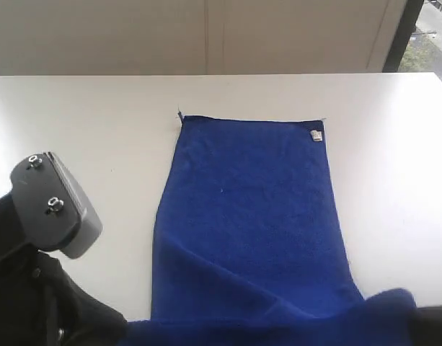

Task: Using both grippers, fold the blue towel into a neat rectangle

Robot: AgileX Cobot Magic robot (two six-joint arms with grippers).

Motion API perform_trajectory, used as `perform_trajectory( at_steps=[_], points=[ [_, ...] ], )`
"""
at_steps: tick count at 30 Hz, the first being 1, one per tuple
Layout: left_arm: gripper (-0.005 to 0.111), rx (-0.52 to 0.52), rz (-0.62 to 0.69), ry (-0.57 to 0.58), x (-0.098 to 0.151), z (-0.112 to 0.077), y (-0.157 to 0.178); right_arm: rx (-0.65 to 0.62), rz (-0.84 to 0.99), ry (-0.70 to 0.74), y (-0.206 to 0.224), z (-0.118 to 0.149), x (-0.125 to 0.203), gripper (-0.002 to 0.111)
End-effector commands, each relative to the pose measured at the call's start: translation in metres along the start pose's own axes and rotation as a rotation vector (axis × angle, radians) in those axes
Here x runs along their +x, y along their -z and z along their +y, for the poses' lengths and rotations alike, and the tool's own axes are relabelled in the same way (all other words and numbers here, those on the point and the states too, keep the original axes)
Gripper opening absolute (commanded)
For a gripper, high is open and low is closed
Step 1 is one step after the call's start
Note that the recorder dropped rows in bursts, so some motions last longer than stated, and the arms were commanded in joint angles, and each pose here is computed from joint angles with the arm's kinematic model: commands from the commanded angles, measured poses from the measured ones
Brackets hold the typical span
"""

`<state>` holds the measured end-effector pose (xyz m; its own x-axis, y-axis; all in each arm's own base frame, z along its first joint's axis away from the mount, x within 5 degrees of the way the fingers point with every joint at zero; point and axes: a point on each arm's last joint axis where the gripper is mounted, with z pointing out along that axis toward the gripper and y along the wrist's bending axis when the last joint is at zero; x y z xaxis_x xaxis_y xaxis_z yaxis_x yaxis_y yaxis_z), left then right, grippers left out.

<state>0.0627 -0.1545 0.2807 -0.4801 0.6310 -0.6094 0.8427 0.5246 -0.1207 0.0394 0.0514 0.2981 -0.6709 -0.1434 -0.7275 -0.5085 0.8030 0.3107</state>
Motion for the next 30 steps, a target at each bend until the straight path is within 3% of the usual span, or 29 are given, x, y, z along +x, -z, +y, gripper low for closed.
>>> perform_trajectory(
  at_steps=[1, 7, 12, 17, 21, 26, 30],
  points=[
    [0.0, 0.06, -0.029, 0.0, 0.007, -0.01, 0.013, -0.024, 0.042, 0.012, 0.007, 0.007, 0.014, 0.0],
    [0.0, 0.049, -0.085, -0.032, 0.01, -0.006, 0.028, 0.042, 0.015, 0.018, 0.008, 0.002, 0.013, 0.0],
    [0.0, -0.202, -0.153, -0.052, 0.0, 0.015, 0.023, 0.154, -0.064, -0.026, 0.005, -0.012, 0.0, 0.0],
    [0.0, -0.299, -0.199, -0.101, -0.011, 0.02, 0.016, 0.193, -0.094, -0.07, -0.01, -0.026, -0.021, 0.0],
    [0.0, -0.516, -0.327, -0.141, -0.028, 0.034, 0.015, 0.246, -0.118, -0.107, -0.032, -0.045, -0.042, 0.0],
    [0.0, -0.784, -0.368, -0.262, -0.045, 0.049, 0.007, 0.311, -0.146, -0.151, -0.061, -0.07, -0.062, 0.0],
    [0.0, -0.807, -0.416, -0.282, -0.059, 0.064, -0.012, 0.362, -0.153, -0.173, -0.083, -0.09, -0.072, 0.0]
  ],
)
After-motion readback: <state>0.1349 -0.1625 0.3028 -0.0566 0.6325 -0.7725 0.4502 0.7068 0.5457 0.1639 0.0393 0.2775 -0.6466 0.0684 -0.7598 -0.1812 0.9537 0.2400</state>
